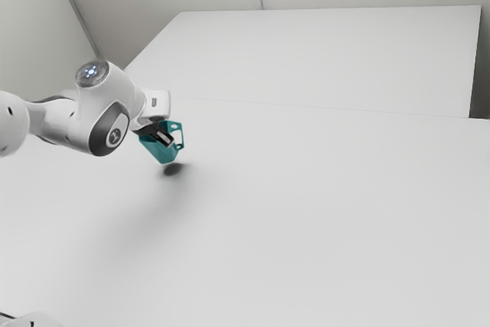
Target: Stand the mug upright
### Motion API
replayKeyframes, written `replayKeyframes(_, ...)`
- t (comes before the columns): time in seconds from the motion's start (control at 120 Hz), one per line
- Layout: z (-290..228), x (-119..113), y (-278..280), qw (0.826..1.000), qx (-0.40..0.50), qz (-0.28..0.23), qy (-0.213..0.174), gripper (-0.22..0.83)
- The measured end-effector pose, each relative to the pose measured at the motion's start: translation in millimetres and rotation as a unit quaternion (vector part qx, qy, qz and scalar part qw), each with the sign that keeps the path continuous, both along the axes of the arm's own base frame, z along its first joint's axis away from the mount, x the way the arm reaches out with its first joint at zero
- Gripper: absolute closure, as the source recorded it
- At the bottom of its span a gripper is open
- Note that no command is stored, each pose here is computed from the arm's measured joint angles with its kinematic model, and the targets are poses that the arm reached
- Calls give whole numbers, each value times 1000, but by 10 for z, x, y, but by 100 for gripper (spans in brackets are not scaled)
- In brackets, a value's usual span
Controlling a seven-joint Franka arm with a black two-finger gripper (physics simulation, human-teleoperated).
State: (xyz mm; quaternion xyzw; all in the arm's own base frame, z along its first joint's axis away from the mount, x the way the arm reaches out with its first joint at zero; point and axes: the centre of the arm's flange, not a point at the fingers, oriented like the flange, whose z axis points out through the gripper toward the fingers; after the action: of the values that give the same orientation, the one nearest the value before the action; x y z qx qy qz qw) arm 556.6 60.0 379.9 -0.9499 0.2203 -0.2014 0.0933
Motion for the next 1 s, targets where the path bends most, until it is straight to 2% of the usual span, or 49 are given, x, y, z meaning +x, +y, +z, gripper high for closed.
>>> replayKeyframes(0.133,33,-136,-56,1000,14,4,-22,79)
replayKeyframes(0.392,-141,-441,-188,999,26,9,-23,79)
replayKeyframes(0.592,-202,-550,-178,999,28,18,-25,79)
replayKeyframes(1.0,-317,-630,-185,998,28,41,36,79)
